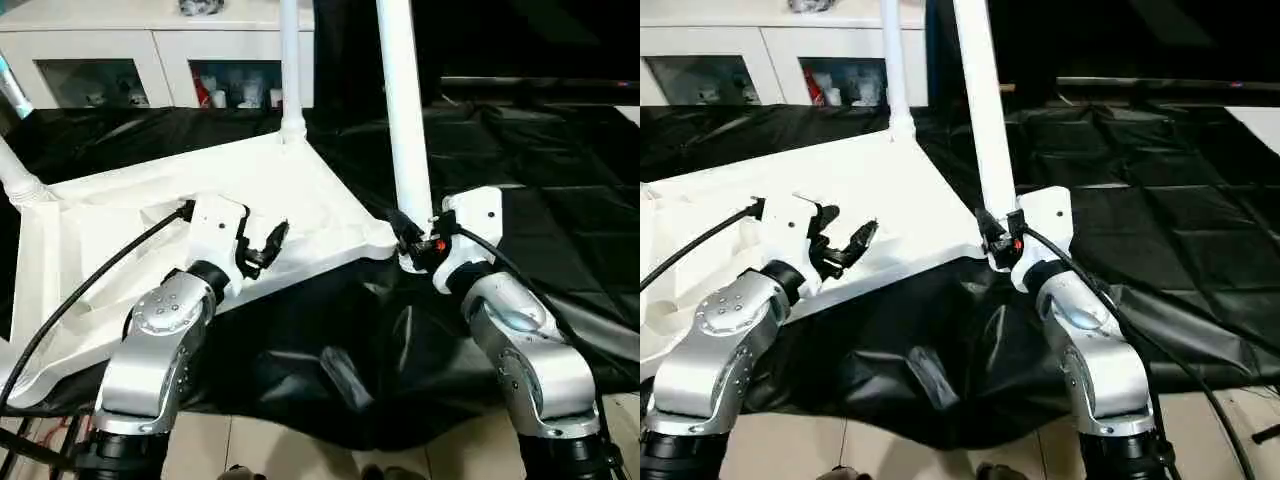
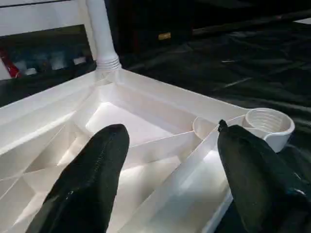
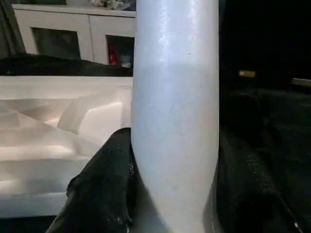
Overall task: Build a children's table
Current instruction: Insert table leg to table base
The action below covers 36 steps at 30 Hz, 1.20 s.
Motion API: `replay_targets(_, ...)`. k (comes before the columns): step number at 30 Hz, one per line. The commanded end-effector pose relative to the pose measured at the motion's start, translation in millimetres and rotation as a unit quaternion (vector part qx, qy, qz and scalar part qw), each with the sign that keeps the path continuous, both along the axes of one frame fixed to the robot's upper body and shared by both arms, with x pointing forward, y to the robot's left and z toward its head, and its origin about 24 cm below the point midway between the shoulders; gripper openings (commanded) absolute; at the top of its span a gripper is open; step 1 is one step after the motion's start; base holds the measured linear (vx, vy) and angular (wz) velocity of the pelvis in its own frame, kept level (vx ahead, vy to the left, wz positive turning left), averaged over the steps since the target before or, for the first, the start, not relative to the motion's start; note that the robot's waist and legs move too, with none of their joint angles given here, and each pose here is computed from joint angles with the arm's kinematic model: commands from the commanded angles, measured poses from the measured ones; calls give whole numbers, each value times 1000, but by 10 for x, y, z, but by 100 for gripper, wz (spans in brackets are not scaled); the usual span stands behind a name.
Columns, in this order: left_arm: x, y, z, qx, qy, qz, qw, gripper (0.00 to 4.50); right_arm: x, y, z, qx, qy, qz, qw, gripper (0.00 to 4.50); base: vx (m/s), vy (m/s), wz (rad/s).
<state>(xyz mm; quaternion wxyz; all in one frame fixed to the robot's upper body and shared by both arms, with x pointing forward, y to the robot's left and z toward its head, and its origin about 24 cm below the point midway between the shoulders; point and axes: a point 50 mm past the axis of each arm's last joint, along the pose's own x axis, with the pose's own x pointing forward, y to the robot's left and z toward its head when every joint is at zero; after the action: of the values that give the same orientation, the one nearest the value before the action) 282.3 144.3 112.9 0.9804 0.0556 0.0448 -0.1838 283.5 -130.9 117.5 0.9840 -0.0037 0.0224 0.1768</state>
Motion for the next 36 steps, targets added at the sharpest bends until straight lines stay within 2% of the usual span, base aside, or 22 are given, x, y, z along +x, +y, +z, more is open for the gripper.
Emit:
replay_targets(1,-31,-26,49,-21,5,-7,1000,306,-6,-33,110,27,-10,-9,1000,187,0,0,0)
replay_targets(4,-42,-35,55,-40,12,-3,999,271,10,-55,124,25,-11,-17,999,187,0,0,0)
replay_targets(7,-33,-38,20,-33,14,9,999,260,46,-90,119,5,-11,-36,999,187,0,0,0)
replay_targets(8,-10,-20,-5,-26,2,34,999,260,71,-117,121,-15,-26,-58,998,187,0,0,0)
replay_targets(9,-10,-20,-5,-26,2,34,999,260,71,-117,121,-15,-26,-58,998,187,0,0,0)
replay_targets(11,4,8,-3,-29,-14,57,998,260,87,-131,146,-16,-58,-78,995,187,0,0,0)
replay_targets(12,18,19,-10,-13,-17,68,997,260,97,-150,123,-26,-58,-100,993,187,0,0,0)
replay_targets(14,34,16,-3,-13,-19,75,997,260,98,-143,16,8,1,-84,996,187,-34,6,-2)
replay_targets(15,48,8,31,-18,-28,81,996,260,81,-125,20,52,4,-61,997,187,-56,-1,-1)
replay_targets(16,53,9,37,-18,-30,84,996,260,79,-123,21,56,3,-58,997,187,-51,-56,11)
replay_targets(21,94,24,56,-25,-34,106,994,260,90,-88,3,53,6,-47,997,187,17,-73,-6)
replay_targets(25,89,-6,51,-18,-34,94,995,260,96,-108,18,41,-1,-54,998,187,-10,-41,-3)
replay_targets(29,105,9,34,-17,-31,104,994,260,106,-144,33,41,-4,-57,998,187,-28,-234,-10)
replay_targets(31,109,31,7,-28,-14,116,993,260,100,-138,37,36,-3,-45,998,187,-45,-239,-4)
replay_targets(36,121,53,63,-40,-28,120,992,260,86,-96,52,26,-7,-20,999,187,-68,-187,1)
